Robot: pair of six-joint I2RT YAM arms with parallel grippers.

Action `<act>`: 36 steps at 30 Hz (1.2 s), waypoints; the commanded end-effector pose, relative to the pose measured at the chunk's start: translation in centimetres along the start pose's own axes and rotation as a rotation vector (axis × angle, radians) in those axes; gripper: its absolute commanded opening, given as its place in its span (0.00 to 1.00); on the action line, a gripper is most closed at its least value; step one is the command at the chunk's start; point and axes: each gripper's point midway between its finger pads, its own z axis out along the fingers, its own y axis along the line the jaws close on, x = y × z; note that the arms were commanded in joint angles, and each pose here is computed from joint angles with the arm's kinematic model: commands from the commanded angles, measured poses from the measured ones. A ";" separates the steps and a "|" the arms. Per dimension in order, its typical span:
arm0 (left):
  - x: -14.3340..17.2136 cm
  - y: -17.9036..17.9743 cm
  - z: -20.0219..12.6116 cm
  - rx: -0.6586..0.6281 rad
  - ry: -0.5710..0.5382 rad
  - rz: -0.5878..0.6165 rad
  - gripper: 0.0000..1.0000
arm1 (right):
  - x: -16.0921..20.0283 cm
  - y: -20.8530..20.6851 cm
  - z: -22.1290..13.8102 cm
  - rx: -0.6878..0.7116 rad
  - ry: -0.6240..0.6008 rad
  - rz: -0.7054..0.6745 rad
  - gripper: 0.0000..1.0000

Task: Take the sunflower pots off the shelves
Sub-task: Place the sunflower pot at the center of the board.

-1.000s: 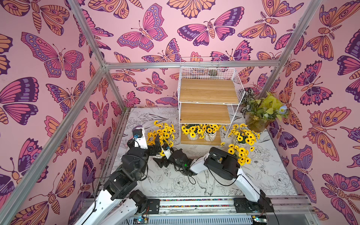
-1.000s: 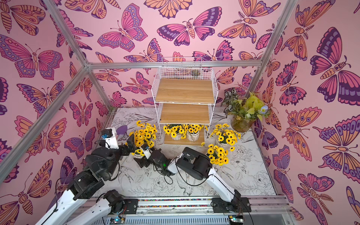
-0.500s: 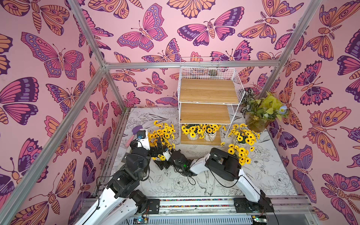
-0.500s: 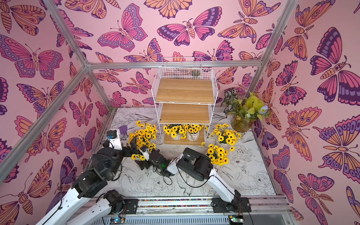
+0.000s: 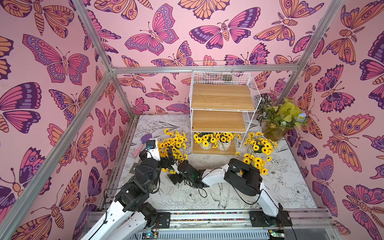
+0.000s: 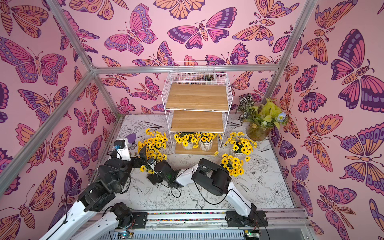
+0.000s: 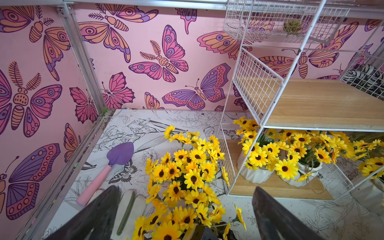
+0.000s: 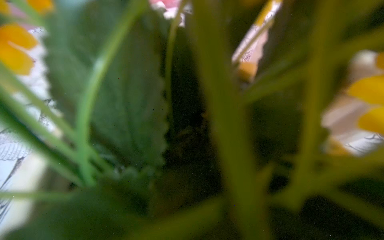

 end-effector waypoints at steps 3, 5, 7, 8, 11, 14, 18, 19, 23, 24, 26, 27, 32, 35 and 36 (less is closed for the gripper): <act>0.6 -0.3 0.7 0.007 -0.010 -0.027 1.00 | 7.4 -1.5 -3.6 0.082 0.245 -0.055 0.99; 0.5 -0.6 0.9 0.017 -0.017 -0.032 1.00 | 7.0 -1.7 -5.1 0.090 0.245 -0.055 0.99; 0.5 -1.2 1.2 0.037 -0.022 -0.035 1.00 | 6.3 -1.8 -6.4 0.094 0.230 -0.058 0.99; 0.4 -1.4 1.3 0.045 -0.023 -0.039 1.00 | 6.0 -1.8 -7.2 0.095 0.224 -0.061 0.99; 0.4 -2.6 1.9 0.084 -0.010 -0.031 1.00 | 5.2 -2.1 -9.2 0.105 0.214 -0.058 0.99; 1.1 -3.6 2.7 0.114 0.017 -0.017 1.00 | 4.5 -3.0 -11.8 0.139 0.198 -0.031 0.99; 2.1 -5.9 3.8 0.201 0.033 -0.022 1.00 | 4.1 -4.8 -15.7 0.203 0.194 -0.005 0.99; 2.6 -6.5 4.1 0.225 0.043 -0.023 1.00 | 3.8 -5.2 -16.7 0.216 0.191 -0.002 0.99; 4.6 -8.7 6.0 0.285 0.094 -0.035 1.00 | 2.3 -7.5 -22.3 0.304 0.166 0.026 0.99; 5.2 -9.3 6.5 0.296 0.102 -0.036 1.00 | 1.9 -8.3 -23.9 0.335 0.162 0.027 0.99; 6.0 -10.5 7.2 0.325 0.105 -0.032 1.00 | 1.4 -9.8 -26.8 0.394 0.161 0.028 0.99; 6.4 -11.3 7.5 0.340 0.103 -0.018 1.00 | 1.0 -10.4 -28.4 0.416 0.151 0.035 0.99; 8.0 -14.5 9.0 0.369 0.112 0.060 1.00 | 0.3 -12.6 -34.3 0.464 0.067 0.086 0.99; 8.8 -16.6 9.5 0.426 0.115 0.059 1.00 | 0.5 -13.8 -36.8 0.506 0.051 0.108 0.99; 10.6 -17.4 10.2 0.442 0.150 0.069 1.00 | 0.5 -14.2 -37.6 0.523 0.050 0.110 0.99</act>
